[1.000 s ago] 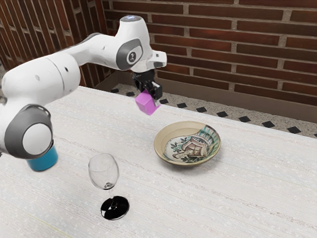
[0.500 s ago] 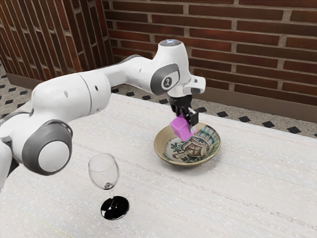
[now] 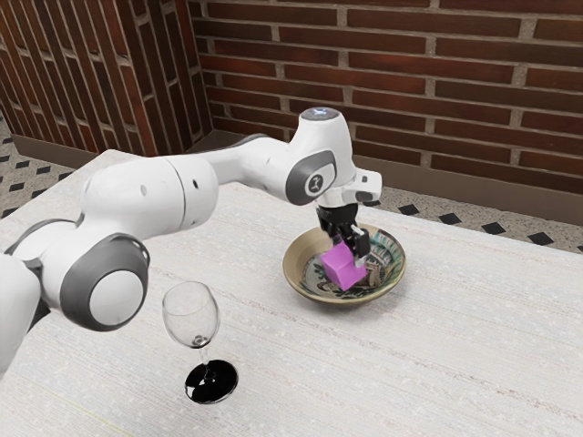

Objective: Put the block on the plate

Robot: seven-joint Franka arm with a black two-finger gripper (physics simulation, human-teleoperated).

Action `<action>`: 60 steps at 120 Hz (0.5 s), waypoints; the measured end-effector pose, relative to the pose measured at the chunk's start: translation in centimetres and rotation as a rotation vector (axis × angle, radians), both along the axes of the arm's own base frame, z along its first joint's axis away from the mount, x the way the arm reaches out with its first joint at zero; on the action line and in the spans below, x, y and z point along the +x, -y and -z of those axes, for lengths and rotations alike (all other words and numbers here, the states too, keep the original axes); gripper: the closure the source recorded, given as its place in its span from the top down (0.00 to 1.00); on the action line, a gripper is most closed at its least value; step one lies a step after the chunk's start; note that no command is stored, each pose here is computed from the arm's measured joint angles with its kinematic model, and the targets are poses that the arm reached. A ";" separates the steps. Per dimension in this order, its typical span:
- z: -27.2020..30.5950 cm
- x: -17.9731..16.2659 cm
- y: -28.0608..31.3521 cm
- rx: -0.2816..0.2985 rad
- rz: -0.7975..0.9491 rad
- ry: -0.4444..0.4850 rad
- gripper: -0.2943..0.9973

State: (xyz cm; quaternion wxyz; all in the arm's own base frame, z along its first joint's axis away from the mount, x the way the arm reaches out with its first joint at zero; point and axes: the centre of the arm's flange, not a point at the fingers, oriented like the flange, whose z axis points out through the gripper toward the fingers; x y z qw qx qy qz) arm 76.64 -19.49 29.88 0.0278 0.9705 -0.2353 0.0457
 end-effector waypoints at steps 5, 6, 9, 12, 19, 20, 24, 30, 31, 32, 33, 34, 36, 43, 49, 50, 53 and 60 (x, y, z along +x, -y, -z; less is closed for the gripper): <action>0.0 0.0 0.0 -0.002 0.001 0.005 0.64; 0.0 0.1 0.0 -0.002 0.001 0.006 0.64; -0.1 0.1 0.0 -0.003 0.002 0.008 0.66; -0.2 0.1 0.0 -0.003 0.002 0.012 0.67; -0.9 0.1 0.1 -0.006 0.003 0.024 0.69; -1.0 0.2 0.1 -0.006 0.004 0.027 0.70; -1.9 0.0 0.3 -0.009 0.007 0.037 0.71; -3.8 -0.5 0.5 -0.010 0.013 0.053 0.72; -4.2 -0.6 0.6 -0.010 0.015 0.055 0.72; -4.5 -0.8 0.6 -0.010 0.016 0.058 0.73; -4.9 -0.9 0.7 -0.010 0.019 0.060 0.73; -5.2 -1.1 0.9 -0.010 0.021 0.062 0.73; -5.9 -1.5 1.1 -0.010 0.025 0.066 0.73; -8.3 -3.2 1.7 -0.001 0.038 0.073 0.74; -10.4 -4.9 1.8 0.004 0.042 0.074 0.75; -10.7 -5.2 1.9 0.005 0.042 0.074 0.75; -11.6 -5.9 1.9 0.007 0.042 0.074 0.75; -13.7 -7.9 1.7 0.013 0.037 0.070 0.76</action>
